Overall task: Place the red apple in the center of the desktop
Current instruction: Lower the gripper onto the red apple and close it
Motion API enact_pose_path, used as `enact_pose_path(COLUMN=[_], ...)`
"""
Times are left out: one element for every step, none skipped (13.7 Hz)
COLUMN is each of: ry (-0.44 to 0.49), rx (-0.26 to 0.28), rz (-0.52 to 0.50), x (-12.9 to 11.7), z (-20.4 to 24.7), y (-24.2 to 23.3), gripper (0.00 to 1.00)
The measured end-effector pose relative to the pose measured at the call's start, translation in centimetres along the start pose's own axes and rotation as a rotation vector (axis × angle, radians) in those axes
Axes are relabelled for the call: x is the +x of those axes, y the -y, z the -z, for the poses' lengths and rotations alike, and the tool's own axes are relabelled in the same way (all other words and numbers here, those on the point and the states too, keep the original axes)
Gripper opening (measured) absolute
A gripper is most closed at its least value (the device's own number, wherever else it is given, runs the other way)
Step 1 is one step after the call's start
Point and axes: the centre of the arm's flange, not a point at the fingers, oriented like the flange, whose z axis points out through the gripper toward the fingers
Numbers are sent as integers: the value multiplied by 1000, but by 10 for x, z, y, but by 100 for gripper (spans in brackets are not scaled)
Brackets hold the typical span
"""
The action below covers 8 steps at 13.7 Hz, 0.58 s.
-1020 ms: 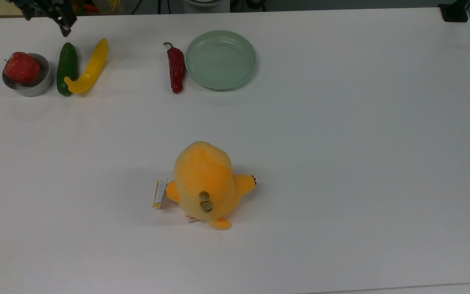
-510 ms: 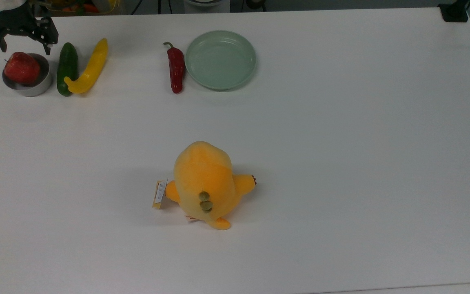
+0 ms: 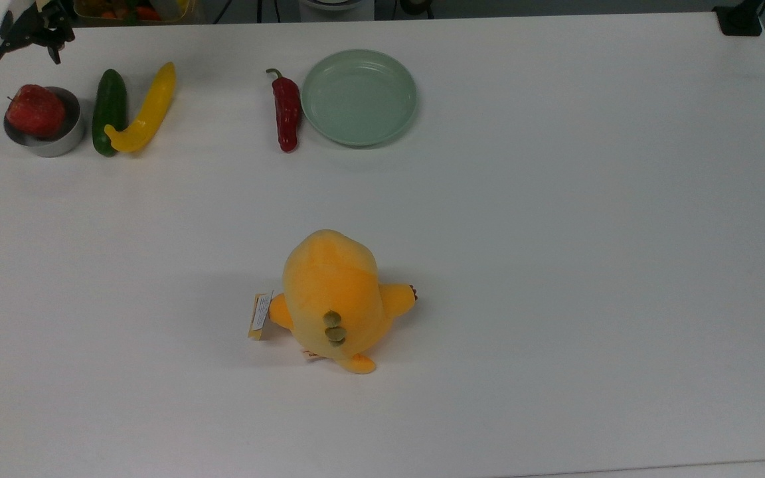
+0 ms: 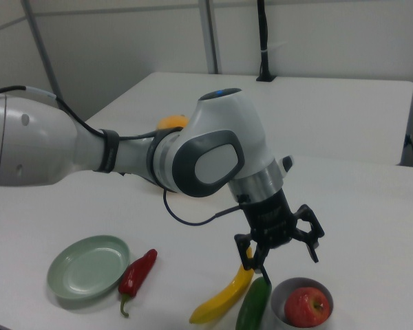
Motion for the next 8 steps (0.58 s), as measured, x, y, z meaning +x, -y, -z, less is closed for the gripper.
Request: enact_pose_path(ry=[24,41,58,73,80,81,83,87], rx=[-2,2,9,14,8,-2,-6,-4], rz=[39,69,93,112,125,133,139,146], x=[0,1,3,6,9,12,14,16], z=[-4,-10,-18,-25,-32,-38,-44,-53], y=[0,1,1,2,1,0,-1,-1], gripper=[100,100,100,100,100,100,100,100])
